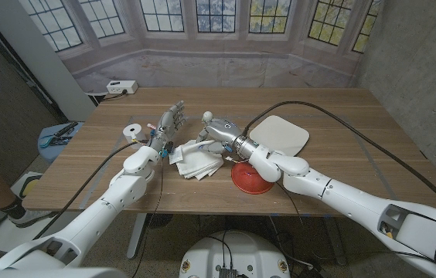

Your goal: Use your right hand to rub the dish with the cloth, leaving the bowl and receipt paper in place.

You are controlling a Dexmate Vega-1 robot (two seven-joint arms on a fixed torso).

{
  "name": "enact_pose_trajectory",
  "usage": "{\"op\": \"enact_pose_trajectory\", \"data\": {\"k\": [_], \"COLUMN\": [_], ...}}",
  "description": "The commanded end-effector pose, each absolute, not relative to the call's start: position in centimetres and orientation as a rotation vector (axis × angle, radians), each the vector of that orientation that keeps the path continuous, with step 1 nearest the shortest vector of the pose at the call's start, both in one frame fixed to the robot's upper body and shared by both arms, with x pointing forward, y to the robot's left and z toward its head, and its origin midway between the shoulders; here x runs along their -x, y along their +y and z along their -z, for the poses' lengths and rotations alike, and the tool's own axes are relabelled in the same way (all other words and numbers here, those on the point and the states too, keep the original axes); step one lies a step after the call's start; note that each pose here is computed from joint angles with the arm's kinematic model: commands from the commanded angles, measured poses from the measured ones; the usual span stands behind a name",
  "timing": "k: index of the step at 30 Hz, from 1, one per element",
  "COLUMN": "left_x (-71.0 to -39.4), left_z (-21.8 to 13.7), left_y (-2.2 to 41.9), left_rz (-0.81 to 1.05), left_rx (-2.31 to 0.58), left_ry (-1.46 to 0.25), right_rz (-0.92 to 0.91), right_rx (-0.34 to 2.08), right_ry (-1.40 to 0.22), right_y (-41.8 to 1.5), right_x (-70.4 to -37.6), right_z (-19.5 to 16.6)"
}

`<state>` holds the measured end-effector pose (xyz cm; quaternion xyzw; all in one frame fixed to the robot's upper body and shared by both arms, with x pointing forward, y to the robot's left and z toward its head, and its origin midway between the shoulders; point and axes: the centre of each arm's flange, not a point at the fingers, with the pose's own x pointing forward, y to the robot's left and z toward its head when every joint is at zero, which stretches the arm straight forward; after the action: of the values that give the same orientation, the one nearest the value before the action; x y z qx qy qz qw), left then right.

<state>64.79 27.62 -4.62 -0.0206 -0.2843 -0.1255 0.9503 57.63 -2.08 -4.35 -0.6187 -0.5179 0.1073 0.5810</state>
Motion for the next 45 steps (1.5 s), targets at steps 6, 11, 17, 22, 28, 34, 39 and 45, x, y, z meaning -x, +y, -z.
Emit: {"op": "enact_pose_trajectory", "data": {"k": [6,11,17,22,28,34,39,45], "left_x": [-64.8,-64.8,-64.9,-64.9,-64.9,-65.0,-65.0,-65.1], "left_z": [4.6,4.5,4.5,4.5,4.5,4.5,4.4,4.3], "left_y": [27.7,27.6,27.4,27.3,27.3,27.2,27.1,27.2], "left_rz": [0.256,0.258,0.264,0.266,0.268,0.271,0.273,0.274], "left_rx": [0.037,0.033,0.031,0.03,0.028,0.026,0.024,0.022], "left_ry": [-0.573,-0.573,-0.572,-0.571,-0.569,-0.566,-0.564,-0.564], "right_rz": [-0.206,-0.184,-0.159,-0.141,-0.119,-0.099,-0.083,-0.055], "right_rx": [1.441,1.444,1.45,1.45,1.445,1.438,1.444,1.447], "right_ry": [-1.223,-1.226,-1.224,-1.213,-1.216,-1.212,-1.207,-1.203], "right_y": [-3.5,-4.0,-4.8,-5.3,-5.8,-6.3,-6.6,-7.2], "right_x": [-57.0,-56.8,-56.6,-56.6,-56.4,-56.3,-56.3,-56.2], "right_z": [2.8,2.3,1.7,1.5,1.1,0.7,0.5,0.1]}}
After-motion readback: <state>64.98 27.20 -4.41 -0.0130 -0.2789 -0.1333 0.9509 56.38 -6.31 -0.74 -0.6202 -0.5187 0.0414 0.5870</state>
